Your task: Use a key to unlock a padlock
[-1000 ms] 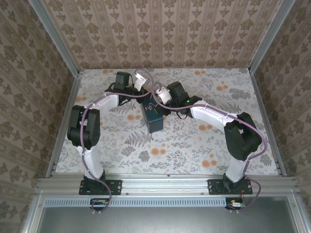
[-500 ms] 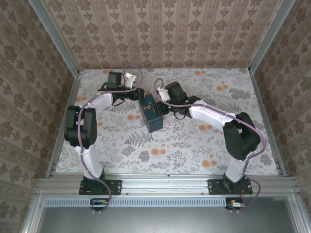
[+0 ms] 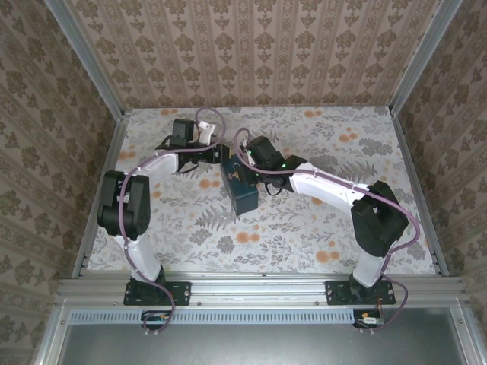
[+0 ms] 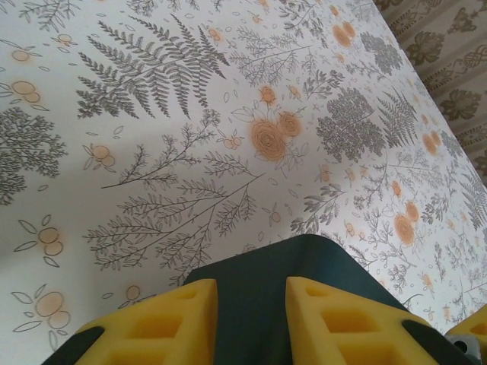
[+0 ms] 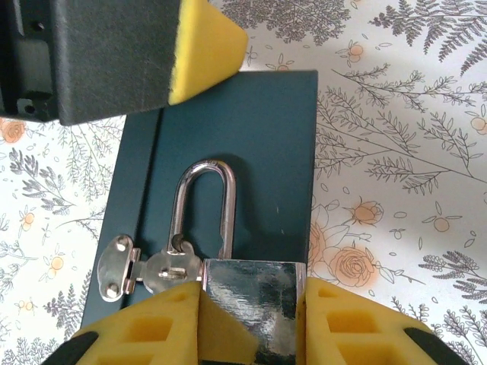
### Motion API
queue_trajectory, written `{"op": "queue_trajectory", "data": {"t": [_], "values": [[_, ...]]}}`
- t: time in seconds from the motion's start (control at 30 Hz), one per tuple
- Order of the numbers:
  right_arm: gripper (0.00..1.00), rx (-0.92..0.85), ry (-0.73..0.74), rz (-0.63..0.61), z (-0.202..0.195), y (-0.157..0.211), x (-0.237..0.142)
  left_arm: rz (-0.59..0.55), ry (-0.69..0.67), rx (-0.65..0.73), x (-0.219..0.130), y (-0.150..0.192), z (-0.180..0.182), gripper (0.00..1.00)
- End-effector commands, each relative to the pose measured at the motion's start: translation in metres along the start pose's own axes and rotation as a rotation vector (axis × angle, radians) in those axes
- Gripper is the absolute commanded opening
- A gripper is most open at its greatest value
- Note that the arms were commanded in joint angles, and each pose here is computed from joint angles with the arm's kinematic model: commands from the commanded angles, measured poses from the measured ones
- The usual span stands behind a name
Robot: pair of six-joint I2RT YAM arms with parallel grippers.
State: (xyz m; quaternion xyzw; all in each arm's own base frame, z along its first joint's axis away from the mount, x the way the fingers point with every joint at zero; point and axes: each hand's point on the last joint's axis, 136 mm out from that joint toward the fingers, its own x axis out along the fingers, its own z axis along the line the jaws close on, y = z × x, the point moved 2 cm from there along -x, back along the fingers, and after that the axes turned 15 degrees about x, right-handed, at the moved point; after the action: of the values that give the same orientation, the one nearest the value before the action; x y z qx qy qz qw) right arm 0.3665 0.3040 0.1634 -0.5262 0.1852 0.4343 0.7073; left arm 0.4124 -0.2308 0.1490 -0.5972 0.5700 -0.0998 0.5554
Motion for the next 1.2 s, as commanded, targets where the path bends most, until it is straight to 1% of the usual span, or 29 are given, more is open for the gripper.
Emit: {"op": "queue_trajectory", "data": {"t": [0.0,0.07,0.17,0.27,0.33,0.4,0.43,0.5,0.67,0.77,0.83,0.93,0.97,1.0,1.03,1.07,1.1,1.17], "values": [[0.09,0.05,0.022,-0.088,-0.001,-0.017,-0.01,0.028,-0.014,-0.043,0.0,0.011,-0.001,0.29],[0.1,0.051,0.022,-0.1,-0.004,-0.019,-0.012,0.023,-0.025,-0.044,-0.003,0.009,0.002,0.29],[0.13,0.091,0.001,-0.14,-0.012,-0.035,-0.022,0.009,-0.045,-0.021,-0.011,0.002,0.007,0.3],[0.17,0.163,-0.077,-0.179,-0.019,-0.054,-0.037,0.007,-0.059,0.011,-0.018,-0.01,0.006,0.34],[0.17,0.201,-0.08,-0.192,-0.032,-0.063,-0.042,0.006,-0.082,0.019,-0.023,-0.017,0.007,0.37],[0.18,0.244,-0.036,-0.197,-0.059,-0.065,-0.042,0.0,-0.094,0.025,-0.03,-0.024,0.005,0.4],[0.17,0.261,-0.003,-0.197,-0.075,-0.063,-0.04,-0.002,-0.126,0.025,-0.033,-0.026,0.008,0.42],[0.17,0.313,0.088,-0.195,-0.116,-0.054,-0.035,-0.012,-0.162,0.032,-0.041,-0.03,0.008,0.45],[0.17,0.481,0.317,-0.205,-0.215,-0.017,-0.029,0.006,-0.267,0.022,-0.059,-0.025,0.01,0.44],[0.19,0.569,0.412,-0.229,-0.256,0.002,-0.032,0.007,-0.299,0.012,-0.069,-0.018,0.002,0.44],[0.23,0.605,0.479,-0.22,-0.277,0.013,-0.035,0.013,-0.313,0.018,-0.072,-0.012,-0.006,0.43],[0.29,0.649,0.589,-0.221,-0.307,0.024,-0.044,0.059,-0.345,0.003,-0.071,0.009,-0.02,0.42],[0.31,0.697,0.627,-0.229,-0.318,0.028,-0.048,0.074,-0.352,-0.008,-0.068,0.019,-0.025,0.42],[0.32,0.751,0.616,-0.225,-0.327,0.032,-0.048,0.088,-0.366,-0.023,-0.067,0.029,-0.028,0.42],[0.35,0.795,0.61,-0.225,-0.334,0.034,-0.048,0.096,-0.384,-0.038,-0.066,0.037,-0.03,0.42],[0.42,0.83,0.614,-0.224,-0.339,0.036,-0.048,0.101,-0.396,-0.049,-0.066,0.046,-0.033,0.43],[0.51,0.852,0.624,-0.226,-0.343,0.037,-0.05,0.104,-0.401,-0.054,-0.065,0.053,-0.036,0.43],[0.58,0.842,0.625,-0.227,-0.343,0.034,-0.053,0.111,-0.412,-0.073,-0.068,0.063,-0.039,0.43]]}}
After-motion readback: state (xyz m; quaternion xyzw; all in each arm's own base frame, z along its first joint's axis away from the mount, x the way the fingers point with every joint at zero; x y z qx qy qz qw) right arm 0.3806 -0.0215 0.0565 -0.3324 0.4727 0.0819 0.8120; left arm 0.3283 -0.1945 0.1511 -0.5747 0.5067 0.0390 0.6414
